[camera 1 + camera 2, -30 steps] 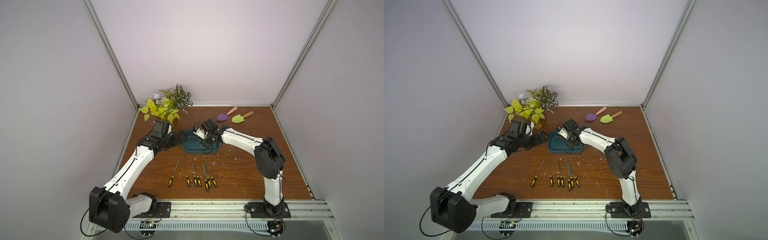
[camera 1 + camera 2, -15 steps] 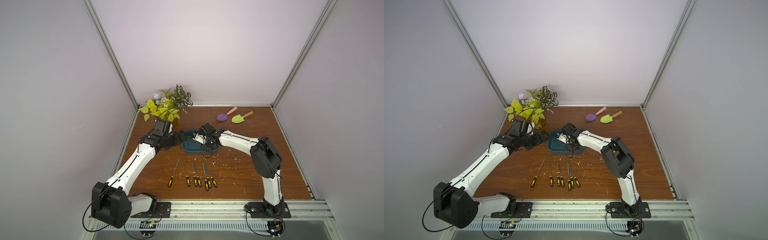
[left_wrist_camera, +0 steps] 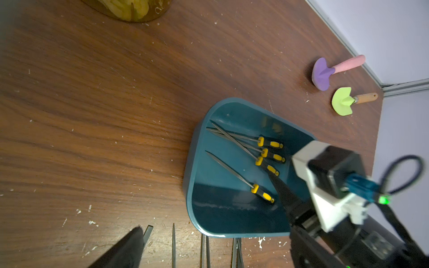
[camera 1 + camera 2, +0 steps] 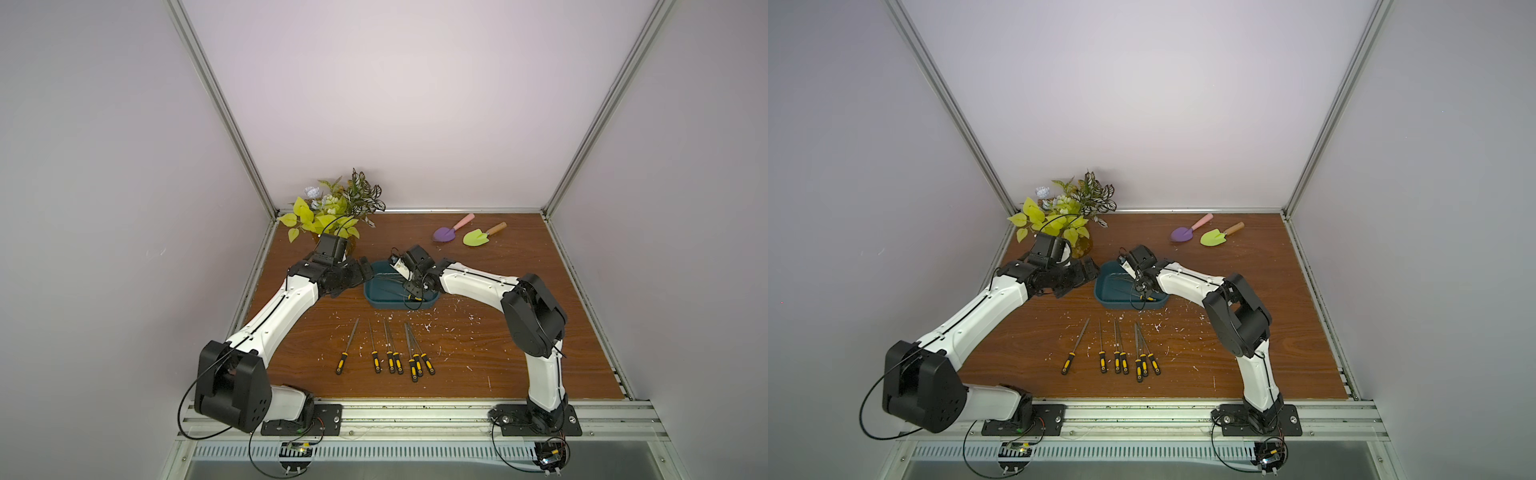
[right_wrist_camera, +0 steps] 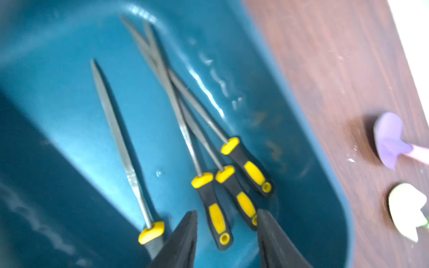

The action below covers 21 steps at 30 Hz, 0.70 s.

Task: Put the file tool into the storage box
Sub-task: Place the file tool in the storage box, then pick up the file tool from the center of the board.

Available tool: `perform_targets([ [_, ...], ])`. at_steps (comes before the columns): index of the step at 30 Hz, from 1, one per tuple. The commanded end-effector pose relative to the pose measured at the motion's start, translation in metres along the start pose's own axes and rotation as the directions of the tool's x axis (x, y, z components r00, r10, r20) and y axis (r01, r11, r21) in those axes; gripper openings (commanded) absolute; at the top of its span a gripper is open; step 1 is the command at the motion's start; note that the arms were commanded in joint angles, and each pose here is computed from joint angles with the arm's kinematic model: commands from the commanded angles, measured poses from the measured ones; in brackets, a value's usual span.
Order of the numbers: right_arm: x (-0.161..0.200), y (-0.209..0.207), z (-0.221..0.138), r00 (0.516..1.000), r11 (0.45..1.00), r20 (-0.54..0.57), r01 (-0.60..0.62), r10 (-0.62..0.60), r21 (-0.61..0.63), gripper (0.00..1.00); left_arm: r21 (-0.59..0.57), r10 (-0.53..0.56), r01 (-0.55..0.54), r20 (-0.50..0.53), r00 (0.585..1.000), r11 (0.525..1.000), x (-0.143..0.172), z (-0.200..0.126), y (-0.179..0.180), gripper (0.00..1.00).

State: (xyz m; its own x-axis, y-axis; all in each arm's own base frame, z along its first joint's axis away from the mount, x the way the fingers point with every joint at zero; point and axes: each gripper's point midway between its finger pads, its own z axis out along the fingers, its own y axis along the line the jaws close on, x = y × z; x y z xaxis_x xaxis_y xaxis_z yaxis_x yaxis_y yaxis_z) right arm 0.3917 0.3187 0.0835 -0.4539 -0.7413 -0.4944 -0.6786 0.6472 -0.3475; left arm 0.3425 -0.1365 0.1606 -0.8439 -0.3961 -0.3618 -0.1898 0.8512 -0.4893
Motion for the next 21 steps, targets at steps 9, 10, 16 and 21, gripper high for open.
perform_targets([
  [9,0.001,-0.005,-0.103,0.778,0.777,0.092,-0.596,0.621,-0.202,0.52,0.007,0.075,-0.075,-0.09,0.993,0.997,0.032,0.015,-0.017,1.0],
  [10,0.008,0.0,-0.106,0.764,0.758,0.075,-0.615,0.641,-0.217,0.52,0.002,0.073,-0.073,-0.082,0.994,0.997,0.032,0.014,-0.016,1.0],
  [16,0.053,0.044,-0.12,0.712,0.676,-0.028,-0.678,0.702,-0.29,0.54,-0.012,0.107,-0.108,-0.083,0.991,0.994,0.041,0.011,-0.004,1.0],
  [21,0.086,0.083,-0.122,0.686,0.642,-0.069,-0.708,0.724,-0.294,0.55,-0.069,0.134,-0.144,-0.124,0.983,0.987,0.064,0.018,0.025,1.0],
])
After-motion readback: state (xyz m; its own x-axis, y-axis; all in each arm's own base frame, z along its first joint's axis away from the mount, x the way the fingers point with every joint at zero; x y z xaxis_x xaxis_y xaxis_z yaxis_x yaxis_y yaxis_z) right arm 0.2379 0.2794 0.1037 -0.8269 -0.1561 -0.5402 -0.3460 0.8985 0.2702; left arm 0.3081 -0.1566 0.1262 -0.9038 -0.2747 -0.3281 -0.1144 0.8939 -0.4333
